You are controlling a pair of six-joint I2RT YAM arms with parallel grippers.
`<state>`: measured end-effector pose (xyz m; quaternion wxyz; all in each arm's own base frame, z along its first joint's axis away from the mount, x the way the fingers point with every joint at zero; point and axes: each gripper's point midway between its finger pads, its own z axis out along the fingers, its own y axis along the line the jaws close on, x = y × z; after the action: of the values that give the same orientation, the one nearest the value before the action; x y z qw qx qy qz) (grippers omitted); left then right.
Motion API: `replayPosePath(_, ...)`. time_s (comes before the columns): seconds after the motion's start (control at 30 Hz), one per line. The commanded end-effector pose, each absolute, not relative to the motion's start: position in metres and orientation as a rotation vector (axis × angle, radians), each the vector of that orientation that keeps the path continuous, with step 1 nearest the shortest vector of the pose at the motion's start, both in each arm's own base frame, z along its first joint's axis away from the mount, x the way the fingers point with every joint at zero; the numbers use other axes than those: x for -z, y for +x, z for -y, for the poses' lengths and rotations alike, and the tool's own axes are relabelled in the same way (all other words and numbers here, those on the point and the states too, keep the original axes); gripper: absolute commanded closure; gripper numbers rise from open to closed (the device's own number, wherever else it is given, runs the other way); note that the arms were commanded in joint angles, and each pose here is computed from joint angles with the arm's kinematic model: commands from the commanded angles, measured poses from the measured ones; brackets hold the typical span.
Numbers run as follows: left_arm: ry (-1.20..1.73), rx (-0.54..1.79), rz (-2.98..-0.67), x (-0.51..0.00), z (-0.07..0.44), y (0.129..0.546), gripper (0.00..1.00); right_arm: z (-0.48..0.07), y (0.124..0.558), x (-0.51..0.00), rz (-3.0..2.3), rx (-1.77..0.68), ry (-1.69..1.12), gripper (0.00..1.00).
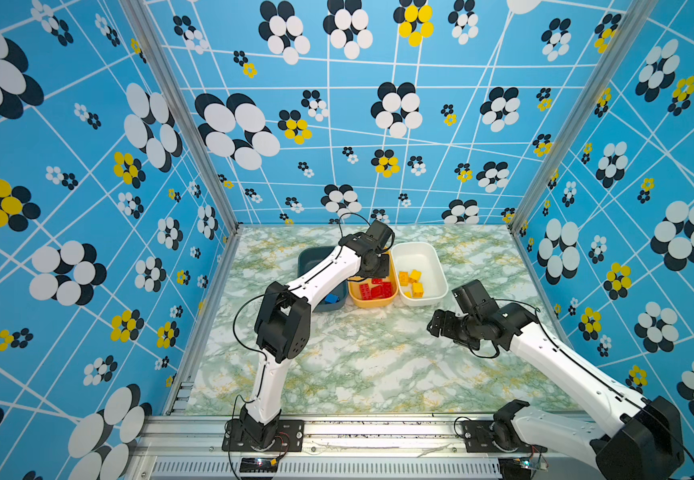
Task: Sort the legos into containers by color
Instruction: 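Open left gripper to drop the red brick into the yellow bin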
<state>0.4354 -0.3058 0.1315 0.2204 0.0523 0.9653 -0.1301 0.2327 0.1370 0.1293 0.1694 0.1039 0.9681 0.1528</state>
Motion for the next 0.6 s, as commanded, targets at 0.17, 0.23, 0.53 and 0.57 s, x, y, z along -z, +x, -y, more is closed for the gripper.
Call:
replayPosePath(0.17,0.153,0.340,-2.687,-0.112,0.302,0.459,0.68,-0.133,0.240,-0.141,-2.718,-0.415,0.337,0.11)
replayPosePath(0.23,0.149,0.337,-2.688,-0.110,0.301,0.462,0.63,-0.134,0.241,-0.142,-2.722,-0.413,0.337,0.11)
replayPosePath(0.53,0.145,0.348,-2.662,-0.121,0.297,0.460,0.28,-0.136,0.246,-0.146,-2.727,-0.400,0.323,0.11)
replayPosePath(0.57,0.142,0.352,-2.656,-0.124,0.296,0.459,0.27,-0.136,0.248,-0.147,-2.724,-0.398,0.321,0.11)
